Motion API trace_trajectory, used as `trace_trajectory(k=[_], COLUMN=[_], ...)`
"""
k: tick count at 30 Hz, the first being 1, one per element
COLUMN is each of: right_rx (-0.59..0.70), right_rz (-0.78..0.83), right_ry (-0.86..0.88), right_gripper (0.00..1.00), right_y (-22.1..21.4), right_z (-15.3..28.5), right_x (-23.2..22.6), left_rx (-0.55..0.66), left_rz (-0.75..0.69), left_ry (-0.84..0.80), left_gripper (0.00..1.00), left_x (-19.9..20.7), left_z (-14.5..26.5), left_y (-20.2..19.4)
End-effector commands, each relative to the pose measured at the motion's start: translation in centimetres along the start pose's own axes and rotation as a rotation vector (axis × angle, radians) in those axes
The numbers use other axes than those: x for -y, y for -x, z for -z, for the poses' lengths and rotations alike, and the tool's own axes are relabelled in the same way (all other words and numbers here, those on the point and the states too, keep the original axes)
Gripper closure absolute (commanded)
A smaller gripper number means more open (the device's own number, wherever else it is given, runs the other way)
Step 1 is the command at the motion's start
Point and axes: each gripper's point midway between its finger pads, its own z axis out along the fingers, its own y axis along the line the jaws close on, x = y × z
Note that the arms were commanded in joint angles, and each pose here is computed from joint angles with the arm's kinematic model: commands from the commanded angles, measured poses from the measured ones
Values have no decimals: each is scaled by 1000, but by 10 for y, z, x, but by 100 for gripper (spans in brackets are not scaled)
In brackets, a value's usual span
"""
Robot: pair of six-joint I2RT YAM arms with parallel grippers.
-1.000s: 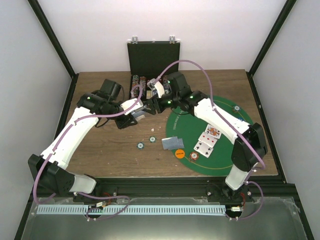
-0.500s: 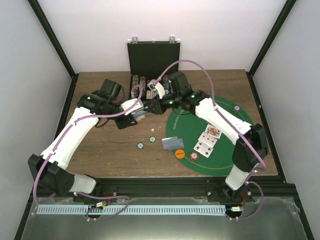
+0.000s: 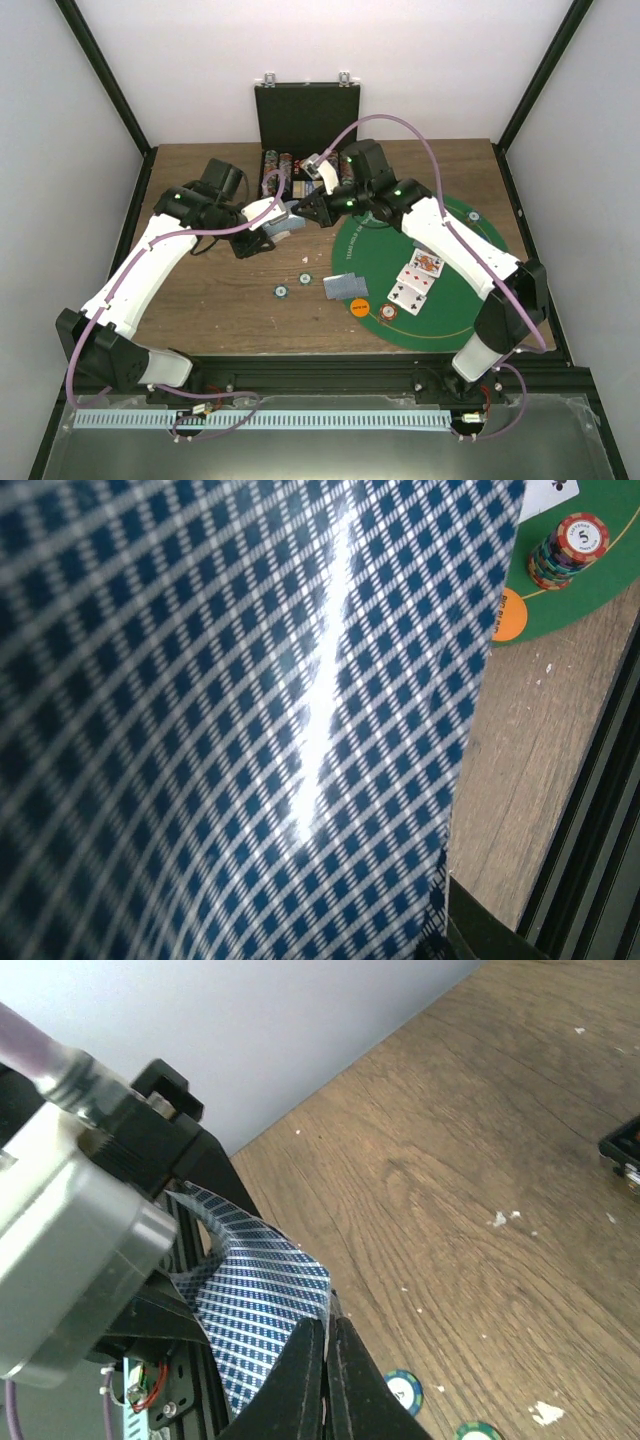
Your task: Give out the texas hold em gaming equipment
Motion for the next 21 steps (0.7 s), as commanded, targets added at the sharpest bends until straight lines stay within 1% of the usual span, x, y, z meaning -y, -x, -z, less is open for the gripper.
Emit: trace_trajectory(k=[1, 7, 10, 12, 15, 17, 19, 21], right_rx=[39, 127, 205, 254, 343, 381, 357, 318], right_rz=[56, 95, 93, 68, -55, -187, -318, -428], right_ry=[-68, -80, -87, -124, -314, -516, -668, -717], right_gripper=[99, 99, 99, 99, 99, 99, 99, 99], right_y=[23, 45, 55, 60, 56, 38, 6, -26], right_z=[28, 73, 106, 129, 176, 206, 228, 242], right_x=[-4, -13, -13, -3, 48, 103, 156, 200], left_rx=[31, 35, 35, 34, 34, 33, 34, 35], left_rz=[-23, -22, -20, -19, -17, -18, -17, -15], left_ry=[-10, -10, -8, -9, -10, -14, -17, -19], left_gripper=[65, 65, 65, 65, 65, 65, 65, 65], left_x=[7, 6, 6, 6, 6, 7, 7, 8], left_z=[6, 6, 6, 6, 5, 4, 4, 4], left_y=[4, 5, 6, 5, 4, 4, 4, 4])
